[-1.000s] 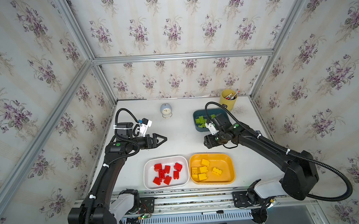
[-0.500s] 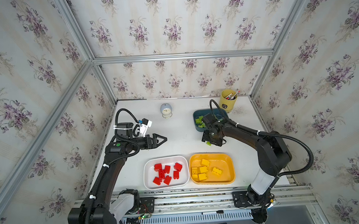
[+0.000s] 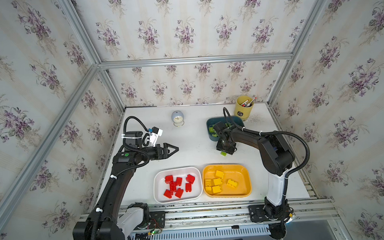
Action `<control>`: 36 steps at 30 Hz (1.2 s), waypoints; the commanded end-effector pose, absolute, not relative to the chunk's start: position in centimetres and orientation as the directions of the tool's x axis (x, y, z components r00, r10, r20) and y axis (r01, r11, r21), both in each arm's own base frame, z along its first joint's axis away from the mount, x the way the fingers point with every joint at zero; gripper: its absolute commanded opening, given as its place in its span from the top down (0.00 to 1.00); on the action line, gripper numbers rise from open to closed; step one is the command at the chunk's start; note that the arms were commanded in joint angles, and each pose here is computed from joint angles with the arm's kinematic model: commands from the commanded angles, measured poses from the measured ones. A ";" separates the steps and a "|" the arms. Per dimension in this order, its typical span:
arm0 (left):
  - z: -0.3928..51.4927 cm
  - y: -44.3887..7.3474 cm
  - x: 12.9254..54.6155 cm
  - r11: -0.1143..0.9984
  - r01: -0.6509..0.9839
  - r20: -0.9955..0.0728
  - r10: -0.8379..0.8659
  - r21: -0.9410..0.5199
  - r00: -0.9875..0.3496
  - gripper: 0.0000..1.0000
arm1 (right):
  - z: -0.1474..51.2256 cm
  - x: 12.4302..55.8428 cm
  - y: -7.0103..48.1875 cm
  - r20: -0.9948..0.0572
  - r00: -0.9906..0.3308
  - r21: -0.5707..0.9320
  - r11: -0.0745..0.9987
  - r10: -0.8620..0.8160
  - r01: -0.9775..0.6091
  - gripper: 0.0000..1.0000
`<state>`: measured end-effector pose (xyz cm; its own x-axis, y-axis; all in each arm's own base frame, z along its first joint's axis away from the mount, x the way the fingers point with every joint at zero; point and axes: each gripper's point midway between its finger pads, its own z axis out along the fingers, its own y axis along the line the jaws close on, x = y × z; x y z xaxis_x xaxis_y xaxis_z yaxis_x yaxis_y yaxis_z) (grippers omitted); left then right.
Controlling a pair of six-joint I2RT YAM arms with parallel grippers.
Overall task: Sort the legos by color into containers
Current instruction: 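Move the right gripper to the last lime-green brick and grasp it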
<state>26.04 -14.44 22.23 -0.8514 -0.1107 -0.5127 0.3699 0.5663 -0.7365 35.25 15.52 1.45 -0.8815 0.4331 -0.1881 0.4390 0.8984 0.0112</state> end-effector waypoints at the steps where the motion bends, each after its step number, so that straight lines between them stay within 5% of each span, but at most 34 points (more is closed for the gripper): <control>1: 22.6 -14.4 26.4 0.567 0.393 -0.537 -0.105 -0.724 -0.837 0.01 | 0.9 35.0 15.6 -0.164 -0.885 0.008 0.897 0.437 0.441 0.53; 5: 22.7 -14.4 26.5 0.566 0.393 -0.536 -0.106 -0.725 -0.837 0.01 | 1.5 34.9 15.6 -0.176 -0.890 0.016 0.906 0.420 0.424 0.74; 9: 23.0 -14.4 26.7 0.566 0.398 -0.542 -0.105 -0.722 -0.834 0.01 | 4.7 35.4 16.8 -0.235 -0.912 0.088 0.941 0.337 0.326 0.83; 14: 23.2 -14.4 27.2 0.567 0.400 -0.545 -0.104 -0.720 -0.832 0.01 | 10.8 34.5 22.7 -0.355 -0.934 0.151 0.983 -0.041 -0.100 0.80; 19: 23.4 -14.4 27.4 0.568 0.400 -0.545 -0.105 -0.720 -0.832 0.01 | 13.5 28.9 28.5 -0.439 -0.812 0.190 0.843 -0.385 -0.503 0.77; 28: 23.1 -14.4 27.3 0.572 0.394 -0.540 -0.104 -0.719 -0.835 0.01 | 14.6 21.4 30.4 -0.449 -0.677 0.173 0.686 -0.583 -0.706 0.78; 36: 23.2 -14.4 27.4 0.573 0.397 -0.544 -0.103 -0.716 -0.833 0.01 | 14.5 24.5 26.2 -0.417 -0.493 -0.054 0.562 -0.764 -0.825 0.77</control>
<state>27.20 -14.39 22.88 -0.8482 -0.1117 -0.5177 0.3715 0.5713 -0.7319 22.87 27.92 14.21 -0.6085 -0.6622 -0.4373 -0.7574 0.6491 0.0708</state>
